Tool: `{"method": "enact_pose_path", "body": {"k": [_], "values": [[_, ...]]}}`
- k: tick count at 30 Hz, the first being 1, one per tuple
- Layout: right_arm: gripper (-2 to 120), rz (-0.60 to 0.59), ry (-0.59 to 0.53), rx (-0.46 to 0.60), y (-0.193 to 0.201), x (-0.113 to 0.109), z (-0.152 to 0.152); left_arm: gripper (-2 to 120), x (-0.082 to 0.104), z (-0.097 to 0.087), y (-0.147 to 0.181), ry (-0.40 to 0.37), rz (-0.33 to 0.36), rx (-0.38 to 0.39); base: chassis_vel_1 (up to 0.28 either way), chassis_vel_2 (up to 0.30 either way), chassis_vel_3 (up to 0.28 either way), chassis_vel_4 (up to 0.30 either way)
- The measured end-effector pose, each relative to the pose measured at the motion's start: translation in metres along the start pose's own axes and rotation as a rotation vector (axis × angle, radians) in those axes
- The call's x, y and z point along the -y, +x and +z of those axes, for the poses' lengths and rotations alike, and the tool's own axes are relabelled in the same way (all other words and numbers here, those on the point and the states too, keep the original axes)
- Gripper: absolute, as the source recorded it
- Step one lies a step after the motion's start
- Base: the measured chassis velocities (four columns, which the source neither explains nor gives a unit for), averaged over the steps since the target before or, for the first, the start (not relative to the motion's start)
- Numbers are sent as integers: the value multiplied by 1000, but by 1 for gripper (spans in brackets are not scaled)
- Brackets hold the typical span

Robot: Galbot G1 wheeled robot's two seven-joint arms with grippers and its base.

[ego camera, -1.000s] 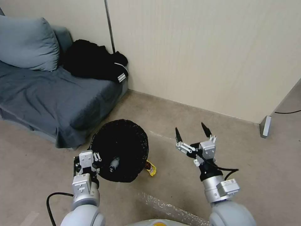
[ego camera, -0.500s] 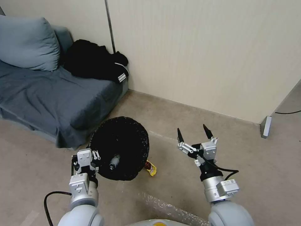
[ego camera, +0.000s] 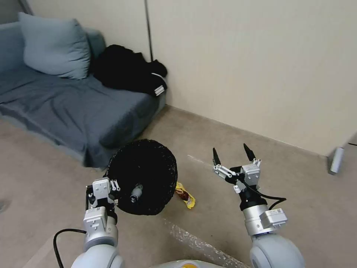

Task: Pick up the trash bin, then pick up the garbage from the floor and place it into the trash bin.

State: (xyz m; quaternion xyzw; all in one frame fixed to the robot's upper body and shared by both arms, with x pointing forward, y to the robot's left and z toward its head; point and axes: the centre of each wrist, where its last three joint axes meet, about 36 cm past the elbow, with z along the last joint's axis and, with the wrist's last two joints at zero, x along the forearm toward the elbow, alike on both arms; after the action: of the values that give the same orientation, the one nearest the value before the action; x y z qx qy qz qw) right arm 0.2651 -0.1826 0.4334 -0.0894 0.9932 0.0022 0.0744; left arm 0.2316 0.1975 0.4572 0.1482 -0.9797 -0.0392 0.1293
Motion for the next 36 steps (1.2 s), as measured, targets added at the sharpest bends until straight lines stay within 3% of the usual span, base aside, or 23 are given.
{"method": "enact_pose_path", "body": {"k": [20,31,34,36], "values": [[100,-1,-3,-11,-2,6,-7,2,2,3,0,1,8,-2,117,121,120,119],[100,-10,16,-8,-6,15,-12,2,2,2,1,0,11,2,30,28,28,29],[100,-15,22,-21,-9,19,-13,2,2,2,1,-1,10,0,0,0,0,0],[100,-19,42,-103,-15,28,-13,2,2,2,2,-2,8,-2,0,0,0,0]]}}
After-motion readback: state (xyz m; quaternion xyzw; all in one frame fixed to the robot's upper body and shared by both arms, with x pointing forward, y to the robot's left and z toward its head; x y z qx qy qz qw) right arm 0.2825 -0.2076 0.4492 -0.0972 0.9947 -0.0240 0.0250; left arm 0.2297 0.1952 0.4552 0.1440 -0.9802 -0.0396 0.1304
